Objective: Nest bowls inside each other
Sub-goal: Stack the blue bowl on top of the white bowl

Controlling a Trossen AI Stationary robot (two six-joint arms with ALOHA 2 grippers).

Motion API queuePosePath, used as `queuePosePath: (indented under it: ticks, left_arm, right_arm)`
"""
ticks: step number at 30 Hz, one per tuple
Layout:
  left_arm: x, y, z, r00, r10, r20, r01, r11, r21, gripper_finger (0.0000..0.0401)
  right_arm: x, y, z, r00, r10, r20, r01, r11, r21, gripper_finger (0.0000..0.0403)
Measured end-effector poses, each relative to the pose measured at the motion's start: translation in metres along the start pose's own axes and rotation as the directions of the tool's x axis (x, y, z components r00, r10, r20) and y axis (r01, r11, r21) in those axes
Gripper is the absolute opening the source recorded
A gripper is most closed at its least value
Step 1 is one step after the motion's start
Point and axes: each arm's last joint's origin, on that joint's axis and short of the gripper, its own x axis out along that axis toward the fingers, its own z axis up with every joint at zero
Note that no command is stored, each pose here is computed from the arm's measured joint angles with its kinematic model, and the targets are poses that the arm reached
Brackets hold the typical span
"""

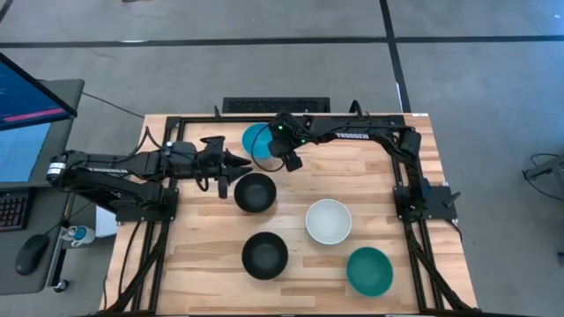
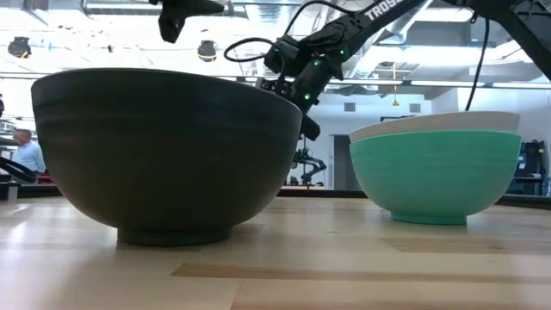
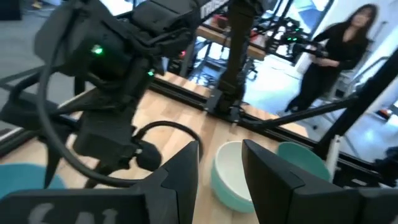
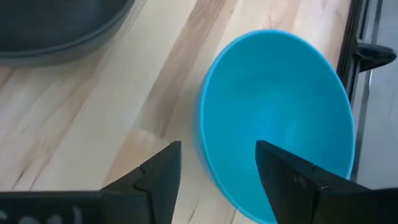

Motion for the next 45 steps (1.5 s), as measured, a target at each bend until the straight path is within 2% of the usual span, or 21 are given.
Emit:
queuePosePath:
  ticks: [5,11,14,21,30,35,37,39,42,45]
  left_arm:
    - [0.000,0.002,-0.003,0.999,0.035,-0.027,-0.035,0.999,0.006,0.0115]
    - [-0.001,0.007,-0.004,0.985,0.172,0.000,-0.172,0.983,0.069,0.0115]
    - [-0.001,0.007,-0.004,0.982,0.187,0.005,-0.187,0.980,0.075,0.0115]
    - [-0.001,0.010,-0.005,0.967,0.256,0.008,-0.255,0.962,0.097,0.0115]
    - [-0.002,0.012,-0.003,0.933,0.354,0.062,-0.359,0.925,0.122,0.0115]
    - [-0.002,0.012,-0.002,0.931,0.358,0.069,-0.364,0.924,0.117,0.0115]
    - [-0.002,0.012,-0.003,0.932,0.357,0.069,-0.363,0.925,0.115,0.0115]
    - [-0.002,0.012,-0.003,0.932,0.356,0.067,-0.361,0.926,0.113,0.0115]
    - [-0.002,0.012,-0.003,0.932,0.357,0.062,-0.362,0.926,0.110,0.0115]
    - [-0.002,0.012,-0.003,0.932,0.356,0.063,-0.362,0.926,0.108,0.0115]
  right_arm:
    - [0.000,-0.001,0.000,1.000,-0.011,0.008,0.011,1.000,-0.001,0.0228]
    - [0.000,-0.004,0.001,0.999,-0.033,0.023,0.033,0.999,-0.008,0.0228]
    - [0.000,-0.006,0.003,0.998,-0.054,0.042,0.055,0.998,-0.011,0.0228]
    - [0.000,0.000,-0.002,1.000,0.006,-0.004,-0.006,1.000,-0.004,0.0228]
    - [0.000,-0.002,-0.001,1.000,-0.005,0.018,0.005,1.000,-0.007,0.0228]
    - [0.021,0.009,-0.008,0.997,0.074,-0.025,-0.074,0.997,0.002,0.0228]
    - [0.032,0.011,-0.005,0.998,0.034,-0.048,-0.036,0.998,-0.053,0.0228]
    - [0.034,0.017,-0.008,0.993,0.043,-0.107,-0.052,0.996,-0.077,0.0228]
    - [0.037,0.015,0.001,0.997,-0.015,-0.077,0.006,0.994,-0.111,0.0228]
    - [0.037,0.017,0.002,0.996,-0.011,-0.092,0.000,0.993,-0.117,0.0228]
